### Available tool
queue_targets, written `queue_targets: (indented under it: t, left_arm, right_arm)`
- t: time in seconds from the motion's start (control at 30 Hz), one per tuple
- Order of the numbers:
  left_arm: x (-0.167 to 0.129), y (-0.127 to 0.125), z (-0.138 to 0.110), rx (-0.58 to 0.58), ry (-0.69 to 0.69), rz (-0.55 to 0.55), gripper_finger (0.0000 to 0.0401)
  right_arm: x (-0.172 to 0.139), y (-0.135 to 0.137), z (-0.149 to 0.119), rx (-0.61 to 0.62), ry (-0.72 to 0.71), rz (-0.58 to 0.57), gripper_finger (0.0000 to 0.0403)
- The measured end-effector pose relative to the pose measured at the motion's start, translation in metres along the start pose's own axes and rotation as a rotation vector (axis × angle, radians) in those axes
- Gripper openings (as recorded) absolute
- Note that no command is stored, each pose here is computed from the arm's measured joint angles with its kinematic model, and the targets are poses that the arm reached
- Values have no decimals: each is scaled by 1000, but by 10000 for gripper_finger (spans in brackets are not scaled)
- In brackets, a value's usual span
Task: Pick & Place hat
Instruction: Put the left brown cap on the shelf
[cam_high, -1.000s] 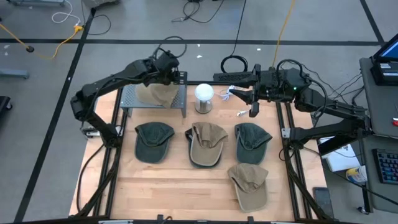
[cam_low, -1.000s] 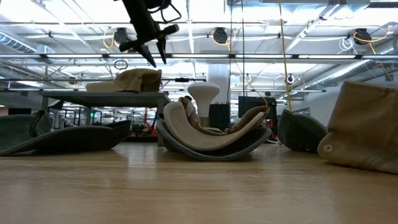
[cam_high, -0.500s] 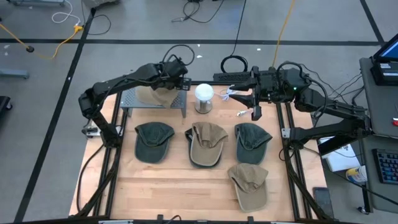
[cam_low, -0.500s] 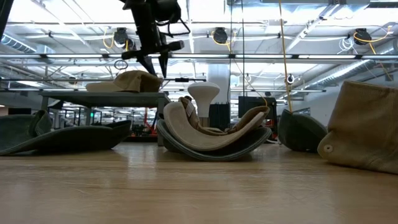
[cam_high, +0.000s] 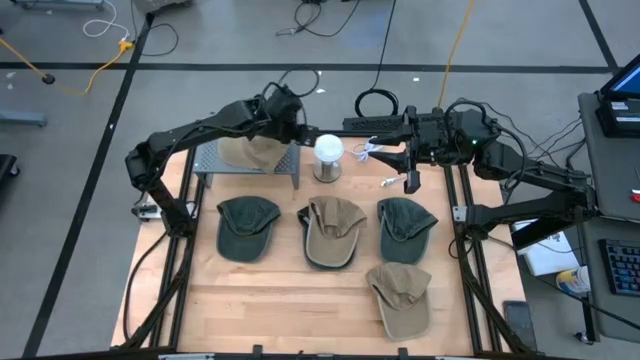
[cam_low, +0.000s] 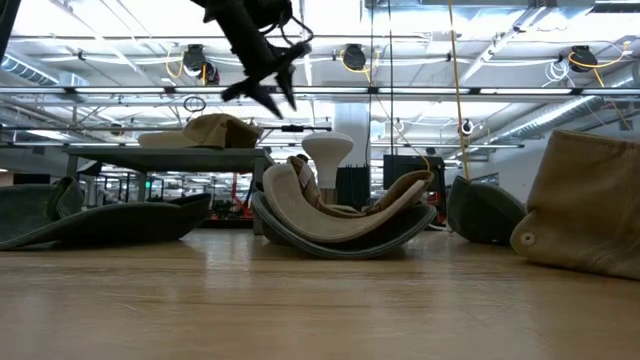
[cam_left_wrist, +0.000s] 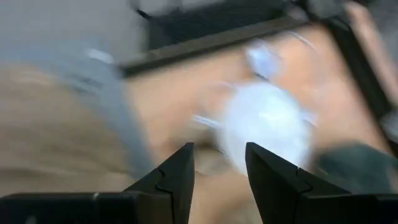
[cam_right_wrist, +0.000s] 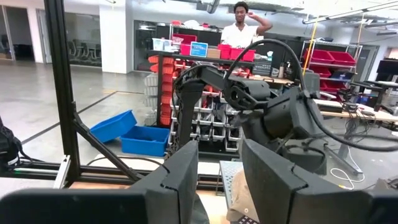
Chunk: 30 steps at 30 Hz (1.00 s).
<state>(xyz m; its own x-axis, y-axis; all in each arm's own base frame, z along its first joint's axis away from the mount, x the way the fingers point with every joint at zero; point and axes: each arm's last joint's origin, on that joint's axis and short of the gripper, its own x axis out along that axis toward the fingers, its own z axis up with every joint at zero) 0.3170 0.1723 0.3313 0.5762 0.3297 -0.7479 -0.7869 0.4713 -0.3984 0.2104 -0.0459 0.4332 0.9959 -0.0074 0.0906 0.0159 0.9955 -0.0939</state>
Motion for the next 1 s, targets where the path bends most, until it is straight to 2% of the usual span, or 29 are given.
queue_targets:
  t: [0.1, 0.17, 0.4, 0.53, 0.7, 0.8, 1.0]
  left_arm:
    - [-1, -9, 3, 55, 9, -147, 145]
    - [-7, -13, 6, 42, 7, -147, 145]
    - [-58, -35, 8, 171, -125, 139, 145]
    - [-85, -42, 9, 165, -189, 245, 145]
    - [-98, -46, 1, 151, -187, 361, 145]
    - [-100, -48, -3, 129, -191, 393, 145]
    - [-99, -46, -3, 145, -164, 389, 148]
  right_arm:
    - [0, 0, 0, 0, 0, 0, 119]
    - [0, 0, 0, 0, 0, 0, 119]
    - [0, 0, 0, 0, 0, 0, 119]
    - [0, 0, 0, 0, 0, 0, 119]
    - [0, 0, 1, -2, -6, 0, 119]
    - [0, 0, 2, -4, -15, 0, 119]
    - [0, 0, 5, -1, -46, -1, 119]
